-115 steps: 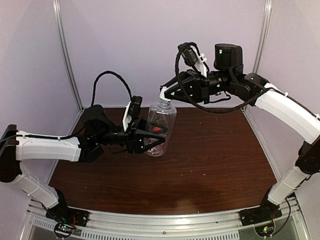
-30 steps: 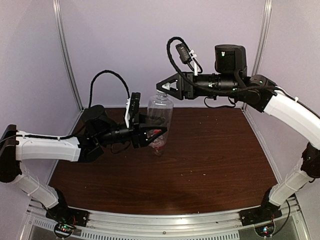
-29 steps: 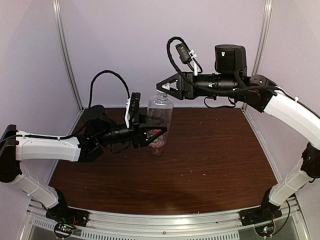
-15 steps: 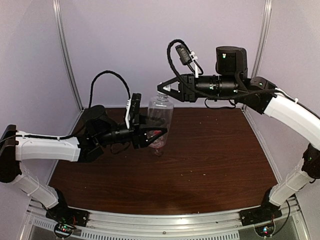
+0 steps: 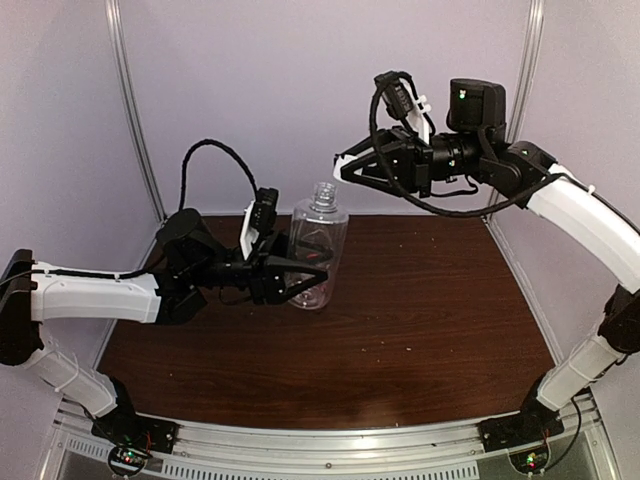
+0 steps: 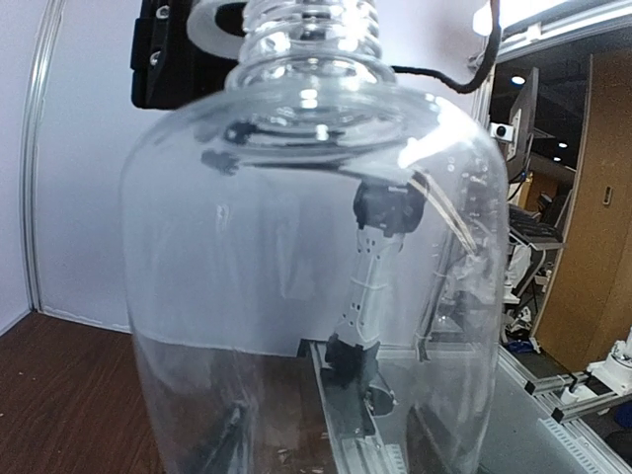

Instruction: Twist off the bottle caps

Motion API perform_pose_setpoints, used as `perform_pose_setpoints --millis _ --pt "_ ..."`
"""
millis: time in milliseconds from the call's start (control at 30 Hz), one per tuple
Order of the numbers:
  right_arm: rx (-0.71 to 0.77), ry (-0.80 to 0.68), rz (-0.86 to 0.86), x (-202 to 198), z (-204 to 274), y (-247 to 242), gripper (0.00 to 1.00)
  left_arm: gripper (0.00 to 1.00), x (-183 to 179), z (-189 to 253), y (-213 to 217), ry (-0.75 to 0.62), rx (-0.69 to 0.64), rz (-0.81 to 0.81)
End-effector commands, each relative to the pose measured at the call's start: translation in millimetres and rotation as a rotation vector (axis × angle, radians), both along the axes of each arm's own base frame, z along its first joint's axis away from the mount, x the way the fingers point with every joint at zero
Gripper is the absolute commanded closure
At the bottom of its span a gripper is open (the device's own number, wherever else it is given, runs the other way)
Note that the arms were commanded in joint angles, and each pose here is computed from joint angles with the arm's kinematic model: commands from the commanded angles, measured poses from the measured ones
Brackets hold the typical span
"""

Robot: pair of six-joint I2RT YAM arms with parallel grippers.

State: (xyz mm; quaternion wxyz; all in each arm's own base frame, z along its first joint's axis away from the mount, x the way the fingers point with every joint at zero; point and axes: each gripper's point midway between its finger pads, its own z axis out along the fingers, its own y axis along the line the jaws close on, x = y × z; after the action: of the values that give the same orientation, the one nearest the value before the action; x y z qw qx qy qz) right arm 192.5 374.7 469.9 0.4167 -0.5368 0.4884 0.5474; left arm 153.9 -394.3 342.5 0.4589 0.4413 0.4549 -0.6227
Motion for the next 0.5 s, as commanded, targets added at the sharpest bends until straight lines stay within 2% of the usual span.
perform_pose_setpoints --millis 0,267,467 --pt "0.051 -0.040 0.064 -7.0 14.9 -3.4 1.00 0.57 -8.5 22.6 8.3 -0.052 -0.078 -0.030" --pt "-0.001 0.073 -0.351 56.0 0.5 -26.5 0.98 0.57 14.9 14.5 12.8 -0.072 -0.018 0.157" --pt "-0.102 0.138 -0.661 102.2 -58.7 -54.3 0.98 0.57 37.9 6.3 21.7 -0.078 0.059 0.329"
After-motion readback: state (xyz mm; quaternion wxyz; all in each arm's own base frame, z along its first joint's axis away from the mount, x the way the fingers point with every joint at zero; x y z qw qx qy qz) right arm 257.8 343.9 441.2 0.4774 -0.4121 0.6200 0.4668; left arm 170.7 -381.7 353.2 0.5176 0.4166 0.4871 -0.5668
